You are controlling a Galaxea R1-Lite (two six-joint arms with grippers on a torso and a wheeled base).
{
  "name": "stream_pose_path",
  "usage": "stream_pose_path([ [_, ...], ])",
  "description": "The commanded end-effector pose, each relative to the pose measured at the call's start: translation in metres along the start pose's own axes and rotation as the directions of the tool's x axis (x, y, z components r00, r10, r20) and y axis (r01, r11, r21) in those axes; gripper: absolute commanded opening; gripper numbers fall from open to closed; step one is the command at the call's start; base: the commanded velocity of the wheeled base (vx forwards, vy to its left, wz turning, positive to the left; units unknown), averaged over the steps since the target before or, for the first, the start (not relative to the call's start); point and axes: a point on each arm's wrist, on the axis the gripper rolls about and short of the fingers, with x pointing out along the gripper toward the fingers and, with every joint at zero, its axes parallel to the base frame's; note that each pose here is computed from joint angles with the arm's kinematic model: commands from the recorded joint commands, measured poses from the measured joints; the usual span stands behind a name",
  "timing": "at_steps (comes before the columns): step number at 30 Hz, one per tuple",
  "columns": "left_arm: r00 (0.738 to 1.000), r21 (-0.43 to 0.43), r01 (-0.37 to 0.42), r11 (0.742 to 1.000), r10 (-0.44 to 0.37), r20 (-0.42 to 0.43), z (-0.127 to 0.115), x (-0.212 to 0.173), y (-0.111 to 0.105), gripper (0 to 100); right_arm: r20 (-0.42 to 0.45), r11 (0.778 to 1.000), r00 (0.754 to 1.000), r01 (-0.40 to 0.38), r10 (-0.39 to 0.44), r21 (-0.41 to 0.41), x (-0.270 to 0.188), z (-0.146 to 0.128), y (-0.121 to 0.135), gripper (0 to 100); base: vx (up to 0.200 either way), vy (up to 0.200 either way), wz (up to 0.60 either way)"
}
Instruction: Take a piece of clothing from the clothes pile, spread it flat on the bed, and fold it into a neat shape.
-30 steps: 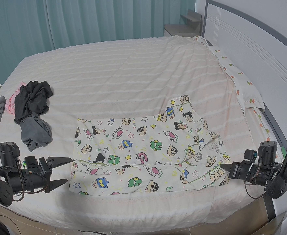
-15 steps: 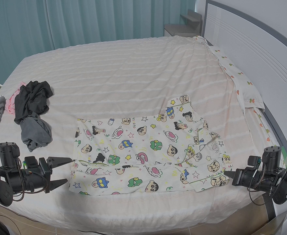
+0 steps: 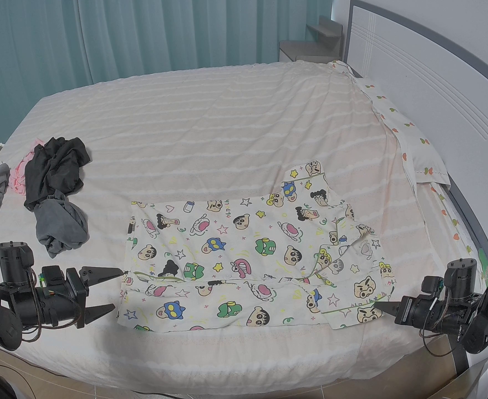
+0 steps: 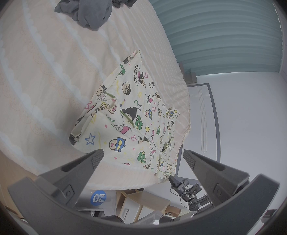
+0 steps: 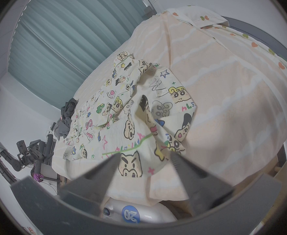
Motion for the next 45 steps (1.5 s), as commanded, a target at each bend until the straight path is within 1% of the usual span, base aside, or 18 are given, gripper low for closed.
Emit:
stream_pose_path([
  [1,1.000,0.000,0.000,1.000,0.000,0.000,0.000,0.000,0.000,100,-0.029,1.000,0.999,0.016,-0.015,0.010,-0.001,-0.008,-0.004,100,0.000,0.000,0.00],
  [5,1.000,0.000,0.001,1.000,-0.001,0.002,0.001,0.000,0.000,100,0.057,1.000,0.998,0.007,-0.008,0.005,-0.006,0.003,-0.005,100,0.000,0.000,0.00],
  [7,1.000,0.000,0.000,1.000,0.000,0.000,0.000,0.000,0.000,100,0.116,1.000,0.993,-0.006,0.007,-0.004,-0.010,0.011,-0.004,100,0.000,0.000,0.00],
  [10,1.000,0.000,0.000,1.000,0.000,0.000,0.000,0.000,0.000,100,0.163,0.999,0.986,-0.020,0.024,-0.026,-0.013,0.017,-0.002,100,0.000,0.000,0.00],
  [11,1.000,0.000,0.000,1.000,0.000,0.000,0.000,0.000,0.000,100,0.163,0.999,0.986,-0.020,0.024,-0.026,-0.013,0.017,-0.002,100,0.000,0.000,0.00],
  [12,1.000,-0.001,-0.001,1.000,0.001,-0.001,0.000,0.000,0.000,100,0.185,0.998,0.982,-0.025,0.035,-0.056,-0.009,0.022,-0.002,100,0.000,0.000,0.00],
  [14,1.000,-0.001,-0.001,1.000,0.001,-0.001,0.000,0.000,0.000,100,0.199,0.995,0.979,-0.029,0.046,-0.090,0.001,0.028,-0.003,100,0.000,0.000,0.00],
  [19,1.000,0.000,0.000,1.000,0.000,0.000,0.000,0.000,0.000,100,0.162,0.989,0.983,-0.070,0.091,-0.131,0.026,0.032,-0.010,100,0.000,0.000,0.00],
  [22,1.000,-0.001,-0.002,1.000,0.002,-0.001,0.000,0.000,0.001,100,0.164,0.987,0.982,-0.067,0.091,-0.149,0.038,0.037,-0.018,100,0.000,0.000,0.00],
  [24,1.000,-0.004,-0.004,1.000,0.004,-0.003,0.000,0.001,0.001,100,0.152,0.982,0.983,-0.078,0.104,-0.170,0.045,0.039,-0.025,100,0.000,0.000,0.00],
  [27,1.000,-0.004,-0.004,1.000,0.004,-0.003,0.001,0.002,0.001,100,0.124,0.978,0.983,-0.109,0.133,-0.180,0.049,0.037,-0.030,100,0.000,0.000,0.00],
  [33,1.000,-0.006,-0.006,1.000,0.006,-0.005,0.001,0.002,0.002,100,0.114,0.970,0.979,-0.142,0.166,-0.198,0.049,0.039,-0.032,100,0.000,0.000,0.00],
  [37,1.000,-0.006,-0.006,1.000,0.006,-0.005,0.001,0.002,0.002,100,0.103,0.966,0.980,-0.142,0.168,-0.218,0.048,0.036,-0.031,100,0.000,0.000,0.00],
  [42,1.000,-0.007,-0.007,1.000,0.007,-0.006,0.001,0.002,0.002,100,0.080,0.966,0.983,-0.142,0.163,-0.217,0.049,0.031,-0.031,100,0.000,0.000,0.00],
  [43,1.000,-0.007,-0.007,1.000,0.007,-0.006,0.001,0.002,0.002,100,0.080,0.965,0.983,-0.142,0.163,-0.222,0.049,0.031,-0.031,0,0.000,0.000,0.00],
  [45,1.000,-0.007,-0.007,1.000,0.007,-0.006,0.001,0.002,0.002,100,0.083,0.964,0.983,-0.142,0.164,-0.223,0.049,0.031,-0.031,0,0.000,0.000,0.00],
])
